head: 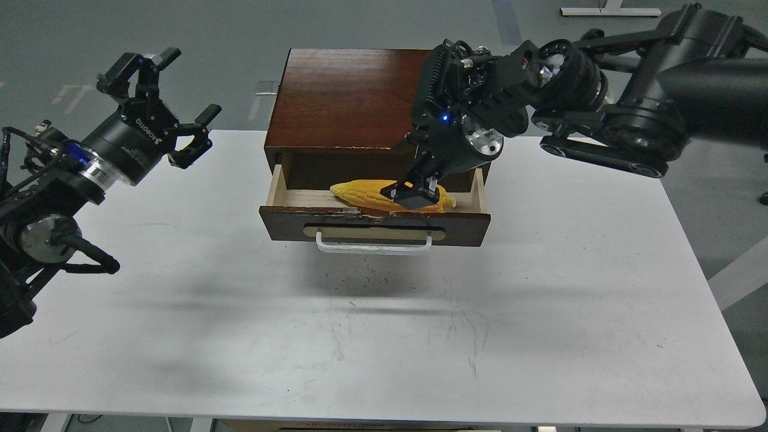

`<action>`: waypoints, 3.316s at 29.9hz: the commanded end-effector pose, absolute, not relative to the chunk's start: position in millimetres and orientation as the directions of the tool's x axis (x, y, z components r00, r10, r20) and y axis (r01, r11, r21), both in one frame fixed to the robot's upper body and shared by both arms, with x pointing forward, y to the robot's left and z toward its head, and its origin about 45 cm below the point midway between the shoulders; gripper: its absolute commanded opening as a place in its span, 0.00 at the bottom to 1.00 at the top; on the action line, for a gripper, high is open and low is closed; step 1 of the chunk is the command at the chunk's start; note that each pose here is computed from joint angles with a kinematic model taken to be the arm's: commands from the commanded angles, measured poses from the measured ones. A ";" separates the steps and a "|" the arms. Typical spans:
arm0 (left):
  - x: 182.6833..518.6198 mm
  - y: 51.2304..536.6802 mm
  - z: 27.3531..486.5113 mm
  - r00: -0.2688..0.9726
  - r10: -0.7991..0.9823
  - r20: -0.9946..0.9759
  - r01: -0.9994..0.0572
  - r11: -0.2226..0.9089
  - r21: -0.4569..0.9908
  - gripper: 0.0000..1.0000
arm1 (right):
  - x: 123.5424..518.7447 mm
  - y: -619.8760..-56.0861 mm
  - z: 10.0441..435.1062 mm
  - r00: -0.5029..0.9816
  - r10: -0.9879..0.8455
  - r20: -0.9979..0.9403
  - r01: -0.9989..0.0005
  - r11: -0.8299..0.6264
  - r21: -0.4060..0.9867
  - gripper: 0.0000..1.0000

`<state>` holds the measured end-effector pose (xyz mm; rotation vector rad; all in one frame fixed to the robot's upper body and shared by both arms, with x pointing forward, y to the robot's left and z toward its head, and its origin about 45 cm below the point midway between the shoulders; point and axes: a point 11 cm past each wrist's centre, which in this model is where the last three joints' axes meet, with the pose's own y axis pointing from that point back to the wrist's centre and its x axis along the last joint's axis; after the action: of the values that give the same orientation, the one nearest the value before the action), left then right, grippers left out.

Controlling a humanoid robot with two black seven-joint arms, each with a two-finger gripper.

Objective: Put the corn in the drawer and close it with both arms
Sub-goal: 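Release the corn and withdraw the right gripper from the drawer, then bring the left gripper down in front of the drawer handle, then push the drawer front with the left gripper toward the box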

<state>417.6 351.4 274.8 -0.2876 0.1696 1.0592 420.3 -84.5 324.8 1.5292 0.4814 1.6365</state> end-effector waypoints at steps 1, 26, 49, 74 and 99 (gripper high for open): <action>419.0 365.5 288.5 0.470 0.851 -0.236 -0.882 0.443 -0.159 0.99 | 426.8 -88.0 348.7 0.129 0.696 0.707 -0.335 -0.640 0.691 0.90; 433.6 341.1 328.1 0.562 0.827 -0.024 -0.814 0.547 -0.195 0.99 | 445.0 -346.0 288.6 0.440 -0.856 0.272 -0.895 -0.442 0.058 0.98; 308.6 122.5 374.1 0.536 -0.069 0.841 -0.087 0.987 0.136 0.99 | 411.2 -391.2 212.2 0.348 -0.920 0.183 -0.930 -0.314 0.192 0.98; 266.2 146.3 241.4 0.855 -0.001 0.518 -0.141 0.962 0.234 0.00 | 401.1 -395.1 197.2 0.346 -0.922 0.171 -0.925 -0.306 0.225 0.98; 295.0 177.9 192.6 0.918 0.192 0.346 -0.306 0.899 0.314 0.00 | 398.4 -393.5 191.6 0.349 -0.922 0.165 -0.922 -0.307 0.235 0.98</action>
<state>292.4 177.7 191.8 0.3763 -0.3154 0.2531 398.4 -393.5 191.6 2.3294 -1.6431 -0.0006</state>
